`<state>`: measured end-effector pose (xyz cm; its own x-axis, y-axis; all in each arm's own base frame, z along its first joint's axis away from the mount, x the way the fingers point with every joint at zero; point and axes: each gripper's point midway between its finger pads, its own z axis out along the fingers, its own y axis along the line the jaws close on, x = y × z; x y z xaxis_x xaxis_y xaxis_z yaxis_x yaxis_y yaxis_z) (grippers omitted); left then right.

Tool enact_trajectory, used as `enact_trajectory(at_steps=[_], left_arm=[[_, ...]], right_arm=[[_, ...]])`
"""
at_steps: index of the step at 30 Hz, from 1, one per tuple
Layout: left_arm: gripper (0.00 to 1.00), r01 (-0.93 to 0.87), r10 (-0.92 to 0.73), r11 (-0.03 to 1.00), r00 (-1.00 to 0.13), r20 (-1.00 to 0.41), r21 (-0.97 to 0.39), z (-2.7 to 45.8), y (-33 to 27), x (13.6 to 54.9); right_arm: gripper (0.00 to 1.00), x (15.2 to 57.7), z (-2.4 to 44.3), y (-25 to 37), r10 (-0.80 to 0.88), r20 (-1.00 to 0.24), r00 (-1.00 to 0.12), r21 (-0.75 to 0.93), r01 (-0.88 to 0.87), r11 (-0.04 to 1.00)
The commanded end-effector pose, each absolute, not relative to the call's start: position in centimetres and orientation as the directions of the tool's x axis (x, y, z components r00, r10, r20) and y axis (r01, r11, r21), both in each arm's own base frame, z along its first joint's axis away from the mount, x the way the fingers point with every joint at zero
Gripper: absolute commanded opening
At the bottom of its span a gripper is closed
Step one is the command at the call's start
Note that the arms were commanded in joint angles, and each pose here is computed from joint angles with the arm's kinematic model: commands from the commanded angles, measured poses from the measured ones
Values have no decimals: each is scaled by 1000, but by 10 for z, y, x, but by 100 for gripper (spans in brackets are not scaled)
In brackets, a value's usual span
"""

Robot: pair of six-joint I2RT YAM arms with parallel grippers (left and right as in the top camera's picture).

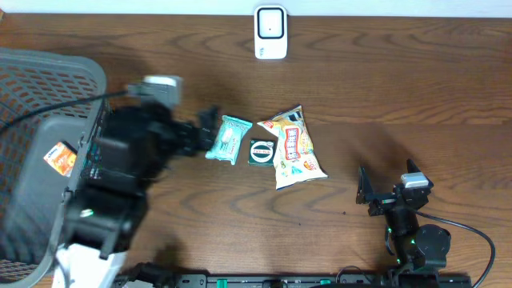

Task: Scan the item barcode
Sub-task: 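Carry the snack bag out and drop it right of the Zam-Buk box, then reach the left gripper into the basket and grasp the orange Kleenex pack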

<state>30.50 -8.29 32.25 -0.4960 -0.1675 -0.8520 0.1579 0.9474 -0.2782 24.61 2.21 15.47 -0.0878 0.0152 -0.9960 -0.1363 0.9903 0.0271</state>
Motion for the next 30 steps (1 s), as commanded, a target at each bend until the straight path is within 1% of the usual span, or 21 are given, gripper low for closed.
enact_trajectory(at_steps=[1, 4, 5, 6, 8, 9, 10, 11, 12, 14, 18, 20, 22, 23, 25, 30], left_arm=[[98, -7, -265, 957, -420, -868, -289, 368, -26, 302], [98, -193, -376, 926, -378, -846, -325, 377, 26, 299], [98, -279, -434, 895, -355, -828, -349, 376, 49, 297], [98, -357, -488, 857, -328, -809, -372, 372, 70, 295], [98, -529, -631, 726, -258, -731, -440, 353, 114, 288], [98, -583, -671, 677, -240, -701, -448, 343, 130, 286], [98, -621, -693, 646, -235, -682, -443, 334, 142, 285], [98, -695, -735, 588, -245, -632, -414, 308, 166, 282], [98, -728, -758, 559, -255, -601, -397, 293, 177, 282], [98, -778, -800, 509, -270, -536, -368, 263, 193, 283], [98, -840, -858, 449, -311, -409, -305, 203, 211, 290], [91, -881, -884, 410, -319, -343, -235, 168, 220, 289], [79, -908, -892, 389, -328, -312, -156, 143, 230, 285], [76, -916, -895, 381, -331, -299, -124, 133, 233, 283], [76, -931, -906, 356, -324, -270, -77, 115, 238, 279], [76, -936, -919, 350, -335, -206, -38, 83, 241, 281]], right_arm=[[99, 246, 154, 24, 3, -996, -88, 16, -143, 990], [99, 246, 154, 24, 3, -996, -88, 16, -143, 990], [99, 246, 154, 24, 3, -996, -88, 16, -143, 990], [99, 246, 154, 24, 3, -996, -88, 16, -143, 990], [99, 246, 154, 24, 3, -996, -88, 16, -143, 990], [99, 246, 154, 24, 3, -996, -88, 16, -143, 990], [99, 246, 154, 24, 3, -996, -88, 16, -142, 990], [99, 246, 154, 24, 3, -996, -88, 16, -143, 990], [99, 246, 154, 24, 4, -996, -88, 16, -142, 990], [99, 246, 154, 24, 3, -996, -88, 16, -143, 990], [99, 246, 154, 24, 3, -996, -88, 16, -143, 990], [99, 246, 154, 24, 3, -996, -88, 16, -143, 990], [99, 246, 154, 24, 4, -996, -88, 16, -143, 990], [99, 246, 154, 24, 3, -996, -88, 16, -143, 990], [99, 246, 154, 24, 3, -996, -88, 16, -143, 990], [99, 246, 154, 24, 3, -996, -88, 16, -142, 990]])
